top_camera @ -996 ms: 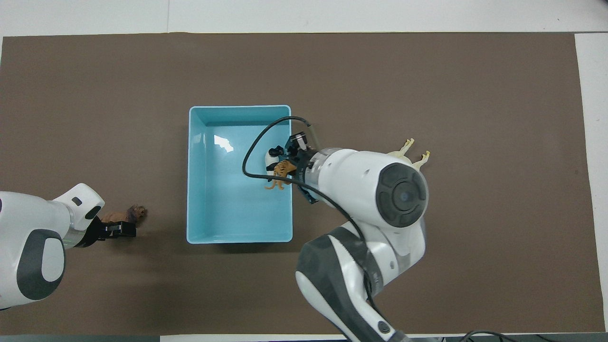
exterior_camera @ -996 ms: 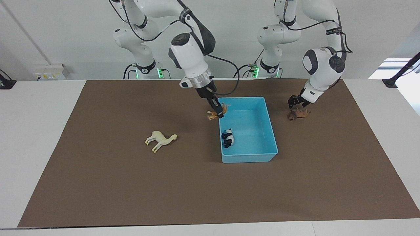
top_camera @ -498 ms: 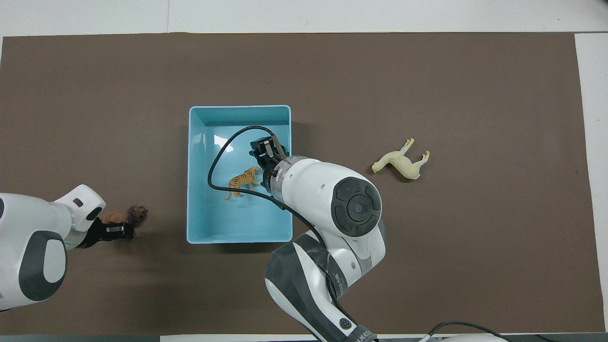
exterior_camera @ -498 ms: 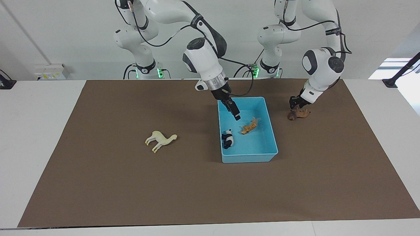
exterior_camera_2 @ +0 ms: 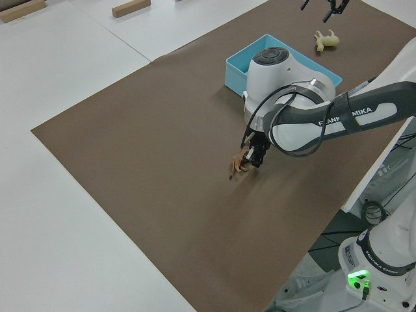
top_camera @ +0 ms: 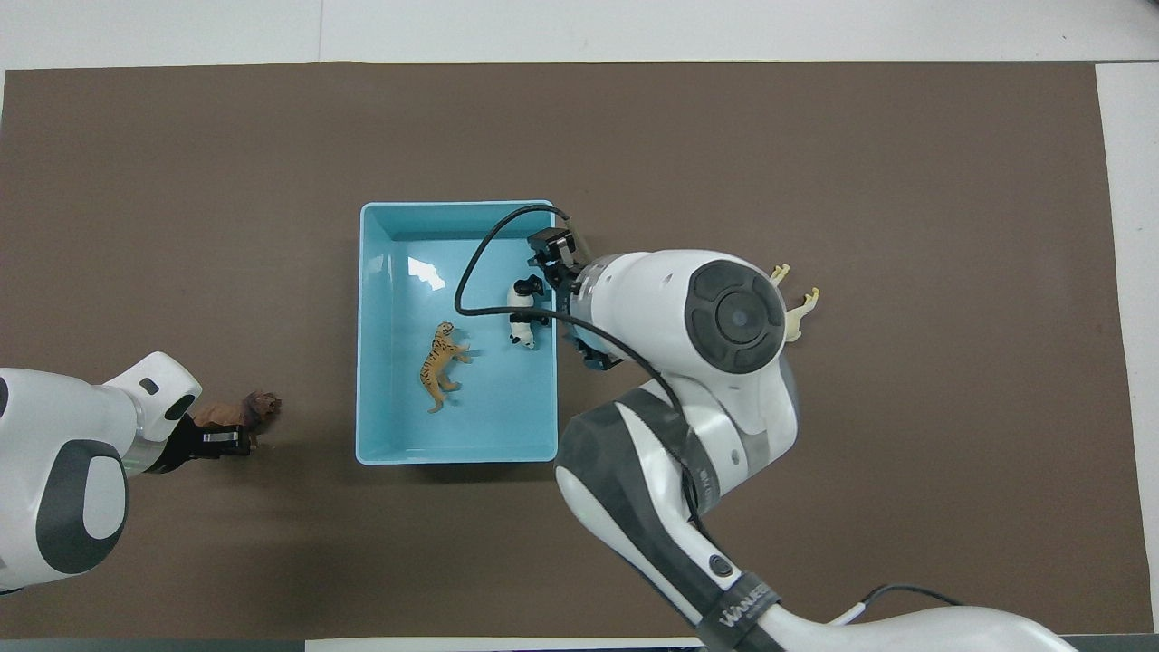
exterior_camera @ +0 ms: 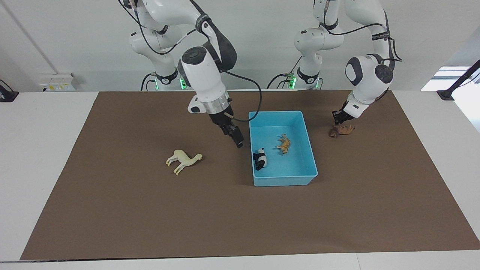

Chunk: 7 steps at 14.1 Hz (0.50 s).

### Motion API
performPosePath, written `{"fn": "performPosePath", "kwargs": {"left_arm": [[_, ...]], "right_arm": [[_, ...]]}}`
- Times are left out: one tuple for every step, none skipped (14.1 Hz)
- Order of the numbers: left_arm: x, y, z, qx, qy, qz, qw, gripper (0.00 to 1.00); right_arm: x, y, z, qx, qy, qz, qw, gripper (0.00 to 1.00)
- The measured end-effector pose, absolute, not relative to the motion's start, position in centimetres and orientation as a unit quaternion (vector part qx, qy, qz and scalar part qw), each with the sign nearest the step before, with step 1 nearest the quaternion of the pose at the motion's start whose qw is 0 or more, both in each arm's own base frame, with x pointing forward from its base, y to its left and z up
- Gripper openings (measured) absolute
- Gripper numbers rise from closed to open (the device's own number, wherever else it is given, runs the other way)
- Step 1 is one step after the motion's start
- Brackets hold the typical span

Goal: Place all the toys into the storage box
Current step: 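Lift the lion with the left gripper while the right gripper reaches the horse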

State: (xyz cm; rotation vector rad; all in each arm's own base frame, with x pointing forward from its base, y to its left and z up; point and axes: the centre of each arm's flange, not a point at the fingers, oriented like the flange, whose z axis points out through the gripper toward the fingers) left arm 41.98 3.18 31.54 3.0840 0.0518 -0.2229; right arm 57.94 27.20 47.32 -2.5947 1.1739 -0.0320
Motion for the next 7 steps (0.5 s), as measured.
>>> {"fn": "performPosePath", "kwargs": {"left_arm": [[42.0,3.2,31.5,0.997,0.017,-0.072,0.025,0.1],[42.0,3.2,31.6,0.997,0.017,-0.072,0.024,0.1],[42.0,3.2,31.6,0.997,0.018,-0.071,0.024,0.1],[42.2,3.2,31.9,0.997,0.018,-0.068,0.024,0.1],[42.7,3.2,32.4,0.998,0.019,-0.062,0.024,0.1],[43.4,3.3,33.5,0.998,0.02,-0.057,0.024,0.1],[44.4,3.3,35.2,0.998,0.024,-0.057,0.024,0.1]], "right_arm": [[58.2,25.2,47.9,-0.924,0.358,-0.013,0.133,1.0],[58.4,23.6,48.2,-0.943,0.309,-0.015,0.122,1.0],[58.6,22.1,48.3,-0.957,0.266,-0.017,0.111,1.0],[58.8,20.8,48.2,-0.969,0.226,-0.019,0.1,1.0],[59.0,19.8,48.0,-0.979,0.182,-0.022,0.087,1.0],[59.1,19.1,47.8,-0.988,0.134,-0.027,0.074,1.0],[59.1,18.6,47.4,-0.995,0.076,-0.03,0.06,1.0]]}}
